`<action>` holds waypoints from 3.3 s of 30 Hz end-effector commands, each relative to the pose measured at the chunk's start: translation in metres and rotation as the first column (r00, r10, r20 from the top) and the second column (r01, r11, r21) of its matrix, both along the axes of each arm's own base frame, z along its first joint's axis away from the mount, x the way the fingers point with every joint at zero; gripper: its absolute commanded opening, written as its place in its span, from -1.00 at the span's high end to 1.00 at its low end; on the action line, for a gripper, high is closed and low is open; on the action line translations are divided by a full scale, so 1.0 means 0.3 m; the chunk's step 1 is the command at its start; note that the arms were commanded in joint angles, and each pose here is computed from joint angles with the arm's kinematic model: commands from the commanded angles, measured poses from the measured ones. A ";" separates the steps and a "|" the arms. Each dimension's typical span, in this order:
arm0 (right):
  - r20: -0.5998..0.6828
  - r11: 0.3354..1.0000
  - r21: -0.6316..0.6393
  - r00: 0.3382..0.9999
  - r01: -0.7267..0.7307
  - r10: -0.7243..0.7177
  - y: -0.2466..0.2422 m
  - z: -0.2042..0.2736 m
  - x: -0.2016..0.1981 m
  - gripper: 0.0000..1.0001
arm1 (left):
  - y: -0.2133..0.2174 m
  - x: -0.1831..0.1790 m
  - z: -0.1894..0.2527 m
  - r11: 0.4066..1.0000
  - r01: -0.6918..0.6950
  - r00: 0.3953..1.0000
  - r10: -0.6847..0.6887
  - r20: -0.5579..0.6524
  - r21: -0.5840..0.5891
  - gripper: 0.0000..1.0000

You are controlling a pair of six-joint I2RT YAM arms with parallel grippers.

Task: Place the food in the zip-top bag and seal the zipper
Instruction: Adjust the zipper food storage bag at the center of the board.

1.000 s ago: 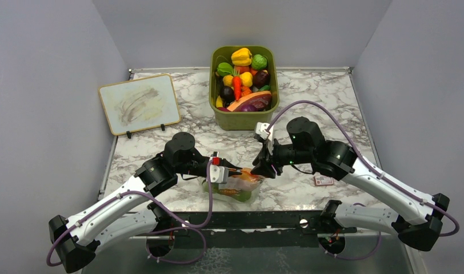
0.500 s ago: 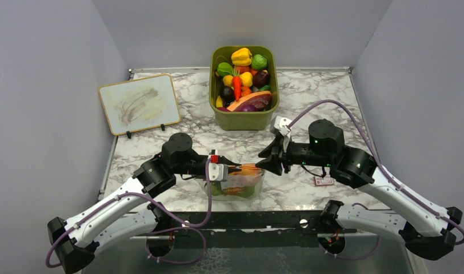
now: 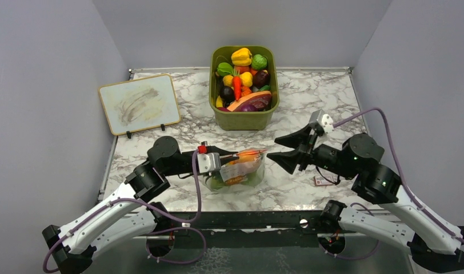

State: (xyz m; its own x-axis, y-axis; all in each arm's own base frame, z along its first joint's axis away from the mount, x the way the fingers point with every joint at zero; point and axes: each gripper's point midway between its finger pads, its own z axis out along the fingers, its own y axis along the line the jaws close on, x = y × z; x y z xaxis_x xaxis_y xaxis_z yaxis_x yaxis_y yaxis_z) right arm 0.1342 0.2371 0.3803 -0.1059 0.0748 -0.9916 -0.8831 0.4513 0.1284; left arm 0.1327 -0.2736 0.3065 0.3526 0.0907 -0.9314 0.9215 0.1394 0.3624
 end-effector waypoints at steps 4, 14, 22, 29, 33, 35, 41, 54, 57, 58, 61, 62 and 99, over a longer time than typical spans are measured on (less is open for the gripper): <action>-0.022 0.993 -0.115 0.999 0.033 -0.036 -0.015 -0.216 0.023 -0.30 | 0.017 -0.047 0.160 0.990 0.044 0.995 -0.032 0.089 -0.137 1.00; 0.039 0.997 -0.064 0.998 -0.052 0.055 0.063 -0.096 0.021 0.29 | -0.005 -0.010 0.068 0.999 0.031 0.996 -0.030 0.084 -0.014 1.00; 0.025 0.972 -0.180 0.987 -0.149 0.156 0.124 -0.133 0.015 0.46 | -0.013 -0.007 0.056 0.999 0.038 0.997 -0.039 0.068 0.005 1.00; -0.023 0.959 -0.260 0.993 -0.117 0.115 0.117 -0.200 0.044 0.30 | -0.017 -0.009 0.051 0.999 0.046 0.997 -0.046 0.066 0.009 1.00; -0.006 0.959 -0.270 0.996 -0.086 0.087 0.101 -0.192 0.057 0.23 | -0.019 -0.010 0.044 0.999 0.051 0.997 -0.051 0.064 0.013 1.00; 0.002 0.957 -0.279 0.997 -0.073 0.077 0.094 -0.193 0.062 0.18 | -0.019 -0.011 0.045 0.999 0.052 0.997 -0.053 0.064 0.011 1.00; -0.009 0.953 -0.290 0.997 -0.082 0.083 0.102 -0.211 0.064 0.39 | -0.020 -0.011 0.042 0.999 0.053 0.997 -0.054 0.063 0.011 1.00; 0.035 0.966 -0.249 0.996 -0.075 0.086 0.099 -0.138 0.061 0.98 | -0.022 -0.007 0.020 0.999 0.048 0.997 -0.048 0.053 0.015 1.00; 0.050 0.971 -0.224 0.994 -0.079 0.093 0.103 -0.102 0.057 0.99 | -0.025 -0.001 0.003 0.999 0.044 0.998 -0.045 0.045 0.024 1.00; 0.059 0.974 -0.212 0.993 -0.086 0.100 0.107 -0.085 0.053 0.99 | -0.026 0.000 -0.002 0.999 0.044 0.998 -0.045 0.043 0.026 1.00; 0.090 0.979 -0.165 0.987 -0.121 0.137 0.122 -0.034 0.034 0.99 | -0.028 0.002 -0.015 0.999 0.042 0.998 -0.043 0.040 0.030 1.00; 0.101 0.979 -0.148 0.983 -0.137 0.153 0.128 -0.015 0.026 0.99 | -0.028 0.003 -0.021 0.999 0.042 0.998 -0.043 0.037 0.032 1.00; -0.067 0.912 -0.407 0.997 -0.051 0.026 0.057 -0.277 0.078 0.38 | -0.045 -0.006 -0.035 0.994 0.085 0.995 -0.088 0.048 0.063 1.00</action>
State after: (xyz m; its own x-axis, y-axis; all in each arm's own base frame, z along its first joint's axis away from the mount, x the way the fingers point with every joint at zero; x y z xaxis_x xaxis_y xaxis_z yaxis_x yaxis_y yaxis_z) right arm 0.1575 0.2585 0.2909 -0.1387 -0.3703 -0.9185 -0.9123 0.4087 -0.0270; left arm 0.1350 -0.2822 0.2666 0.3383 0.1961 -0.9204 0.9346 0.0444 0.3530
